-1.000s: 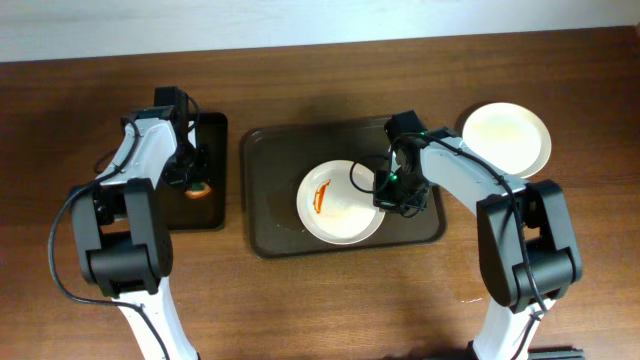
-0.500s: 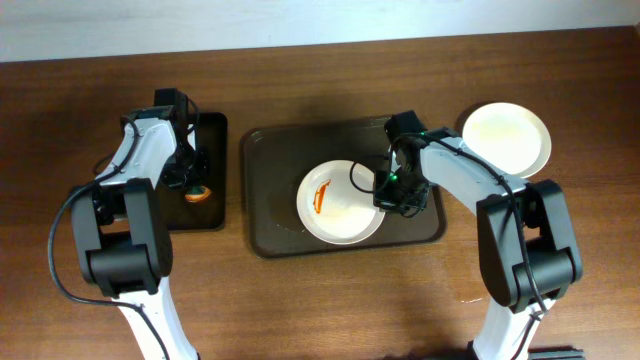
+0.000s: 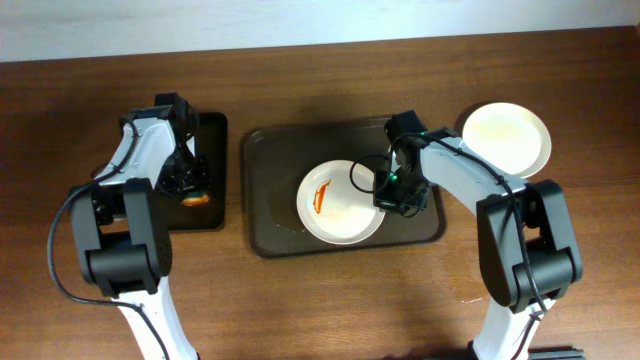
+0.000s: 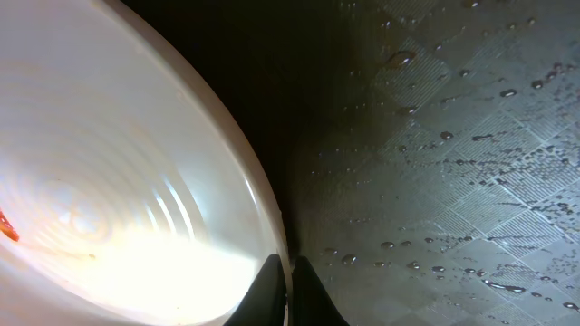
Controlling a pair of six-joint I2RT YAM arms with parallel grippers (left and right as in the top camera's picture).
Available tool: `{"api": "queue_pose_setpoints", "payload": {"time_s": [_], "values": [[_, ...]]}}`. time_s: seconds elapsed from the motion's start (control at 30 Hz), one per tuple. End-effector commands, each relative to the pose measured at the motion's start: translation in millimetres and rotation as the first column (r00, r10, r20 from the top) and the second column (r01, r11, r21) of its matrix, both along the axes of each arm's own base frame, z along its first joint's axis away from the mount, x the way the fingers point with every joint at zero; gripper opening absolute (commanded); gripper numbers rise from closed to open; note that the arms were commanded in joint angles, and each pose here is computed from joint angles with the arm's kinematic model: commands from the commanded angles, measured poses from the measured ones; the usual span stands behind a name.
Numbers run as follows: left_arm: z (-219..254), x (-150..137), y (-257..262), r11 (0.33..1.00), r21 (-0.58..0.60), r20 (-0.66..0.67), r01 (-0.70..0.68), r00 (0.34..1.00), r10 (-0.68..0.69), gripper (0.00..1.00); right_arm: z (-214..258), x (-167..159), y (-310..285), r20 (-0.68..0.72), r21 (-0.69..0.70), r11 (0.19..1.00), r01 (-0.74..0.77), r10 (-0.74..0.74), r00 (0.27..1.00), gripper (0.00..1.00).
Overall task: Clean dirty plates on tray and stack at the side
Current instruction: 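Lower the left gripper onto the sponge in the black tray and grasp it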
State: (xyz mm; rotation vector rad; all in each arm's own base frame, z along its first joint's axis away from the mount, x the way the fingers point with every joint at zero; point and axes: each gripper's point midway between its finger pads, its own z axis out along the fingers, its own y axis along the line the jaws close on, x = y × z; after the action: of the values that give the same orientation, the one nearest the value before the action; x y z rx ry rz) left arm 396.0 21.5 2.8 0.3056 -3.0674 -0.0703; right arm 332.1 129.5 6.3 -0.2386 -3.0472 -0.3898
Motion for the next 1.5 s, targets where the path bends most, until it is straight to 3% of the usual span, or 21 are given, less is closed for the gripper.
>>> {"api": "queue_pose_setpoints", "payload": {"time_s": [0.0,0.03,0.07,0.27,0.3,0.33,0.37,0.43,0.63,0.7,0.8,0.87,0.97,1.0,1.07,1.27,1.43,1.47], "values": [[-10.0,-7.3,1.6,1.000,0.006,-0.038,0.001,0.999,0.000,0.08,-13.8,-8.7,-5.0,-0.029,-0.044,0.999,-0.020,0.019,0.999,0.05],[-10.0,-7.3,1.6,1.000,0.006,-0.038,0.001,0.999,0.000,0.01,-13.8,-8.7,-5.1,-0.029,-0.044,0.999,-0.020,0.019,0.999,0.05],[-10.0,-7.3,1.6,1.000,0.006,-0.038,0.000,0.999,0.000,0.00,-13.8,-8.7,-5.0,-0.029,-0.044,0.999,-0.020,0.019,0.999,0.05],[-10.4,-3.2,1.7,1.000,0.006,-0.021,0.001,1.000,0.000,0.02,-13.8,-8.7,-5.0,-0.029,-0.044,0.999,-0.020,0.019,0.999,0.05],[-10.6,0.1,1.9,1.000,0.007,-0.008,0.001,1.000,0.000,0.12,-13.8,-8.7,-5.1,-0.029,-0.044,0.999,-0.020,0.019,0.999,0.05],[-10.8,2.5,2.0,1.000,0.008,0.002,0.000,1.000,0.000,0.42,-13.8,-8.7,-5.1,-0.029,-0.044,0.999,-0.020,0.019,0.999,0.05],[-11.0,6.7,2.2,1.000,0.008,0.019,0.000,1.000,0.000,0.60,-13.7,-8.8,-5.1,-0.029,-0.044,0.999,-0.020,0.019,0.999,0.05],[-11.2,19.2,2.6,1.000,0.010,0.070,0.000,0.998,-0.001,0.82,-13.7,-8.9,-5.1,-0.030,-0.044,0.999,-0.020,0.019,0.999,0.05],[-9.0,50.0,3.8,1.000,0.015,0.194,-0.002,0.981,-0.001,0.82,-13.7,-10.6,-5.6,-0.037,-0.046,0.999,-0.020,0.019,0.999,0.05],[-8.0,56.5,4.0,1.000,0.016,0.221,-0.002,0.975,-0.001,0.75,-13.7,-11.3,-5.8,-0.040,-0.047,0.999,-0.020,0.019,0.999,0.05],[-7.4,59.8,4.2,1.000,0.016,0.234,-0.002,0.972,-0.002,0.24,-13.7,-11.2,-5.8,-0.039,-0.047,0.999,-0.020,0.019,0.999,0.06],[-7.4,59.8,4.2,1.000,0.016,0.234,-0.002,0.972,-0.002,0.00,-13.7,-11.2,-5.8,-0.039,-0.047,0.999,-0.020,0.019,0.999,0.05],[-7.4,59.8,4.2,1.000,0.016,0.234,-0.002,0.972,-0.002,0.00,-13.7,-11.1,-5.7,-0.039,-0.046,0.999,-0.020,0.018,0.999,0.06],[-7.5,59.1,4.1,1.000,0.016,0.231,-0.002,0.973,-0.001,0.03,-13.7,-11.2,-5.7,-0.039,-0.046,0.999,-0.020,0.018,0.999,0.05],[-8.1,56.0,4.0,1.000,0.016,0.219,-0.002,0.976,-0.001,1.00,-13.7,-11.7,-5.8,-0.041,-0.046,0.999,-0.020,0.018,0.999,0.05],[-11.0,25.8,2.9,1.000,0.011,0.097,0.000,0.995,-0.001,0.99,-13.6,-13.0,-6.1,-0.047,-0.048,0.999,-0.020,0.018,0.999,0.05],[-11.2,17.3,2.6,1.000,0.010,0.062,0.000,0.998,-0.001,0.45,-13.6,-12.9,-6.1,-0.047,-0.048,0.999,-0.020,0.018,0.999,0.05],[-11.2,17.3,2.5,1.000,0.009,0.062,0.000,0.998,-0.001,0.27,-13.6,-13.0,-6.1,-0.047,-0.048,0.999,-0.020,0.018,0.999,0.05]]}}
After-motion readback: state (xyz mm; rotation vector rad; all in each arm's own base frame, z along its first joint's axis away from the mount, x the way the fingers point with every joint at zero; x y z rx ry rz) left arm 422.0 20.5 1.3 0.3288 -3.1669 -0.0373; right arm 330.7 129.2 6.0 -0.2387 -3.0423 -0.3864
